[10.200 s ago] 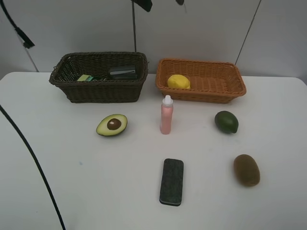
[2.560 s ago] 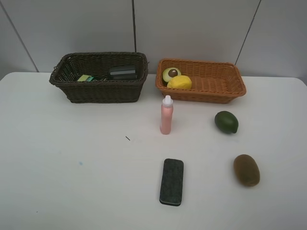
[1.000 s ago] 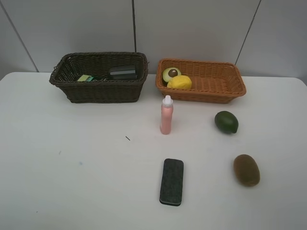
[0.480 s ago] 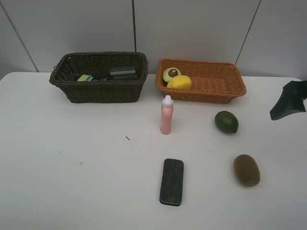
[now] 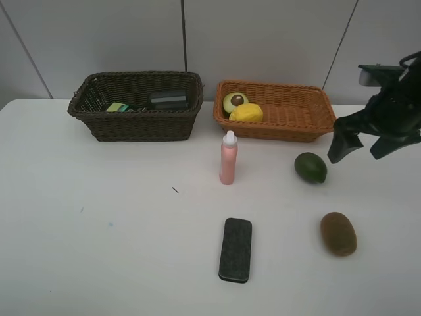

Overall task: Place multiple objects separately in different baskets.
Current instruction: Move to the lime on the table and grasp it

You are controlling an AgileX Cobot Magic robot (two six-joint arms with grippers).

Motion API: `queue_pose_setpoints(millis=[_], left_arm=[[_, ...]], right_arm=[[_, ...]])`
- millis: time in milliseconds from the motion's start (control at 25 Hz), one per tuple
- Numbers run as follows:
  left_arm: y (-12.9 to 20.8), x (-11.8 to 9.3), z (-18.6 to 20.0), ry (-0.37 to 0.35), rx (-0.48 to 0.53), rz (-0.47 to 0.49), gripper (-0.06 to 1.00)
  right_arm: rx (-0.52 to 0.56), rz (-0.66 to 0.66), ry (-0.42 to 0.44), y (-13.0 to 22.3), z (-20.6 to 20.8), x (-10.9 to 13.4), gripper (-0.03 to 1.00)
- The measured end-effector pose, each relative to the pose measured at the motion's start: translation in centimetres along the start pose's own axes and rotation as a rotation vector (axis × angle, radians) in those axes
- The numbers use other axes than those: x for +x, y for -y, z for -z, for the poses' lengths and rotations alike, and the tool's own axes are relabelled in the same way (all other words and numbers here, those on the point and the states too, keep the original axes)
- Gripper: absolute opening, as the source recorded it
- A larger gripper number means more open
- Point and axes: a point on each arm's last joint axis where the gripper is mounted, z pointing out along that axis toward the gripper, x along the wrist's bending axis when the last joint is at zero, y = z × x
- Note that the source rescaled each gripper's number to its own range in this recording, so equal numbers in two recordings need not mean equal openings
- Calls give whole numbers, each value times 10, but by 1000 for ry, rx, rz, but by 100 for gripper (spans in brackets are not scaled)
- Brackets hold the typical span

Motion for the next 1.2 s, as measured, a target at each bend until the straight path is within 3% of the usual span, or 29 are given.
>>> queue_pose_setpoints(millis=[240, 1080, 1160, 1200], left_arm=[[0, 0, 0, 0, 0, 0, 99], [0, 0, 0, 0, 0, 0, 99], [0, 0, 0, 0, 0, 0, 99], [0, 0, 0, 0, 0, 0, 99]], right_arm=[[36, 103, 69, -26, -35, 7, 100], [83, 106, -2, -52, -107, 9, 100], [73, 105, -2, -53, -108, 9, 93], [69, 104, -2, -54, -108, 9, 85]])
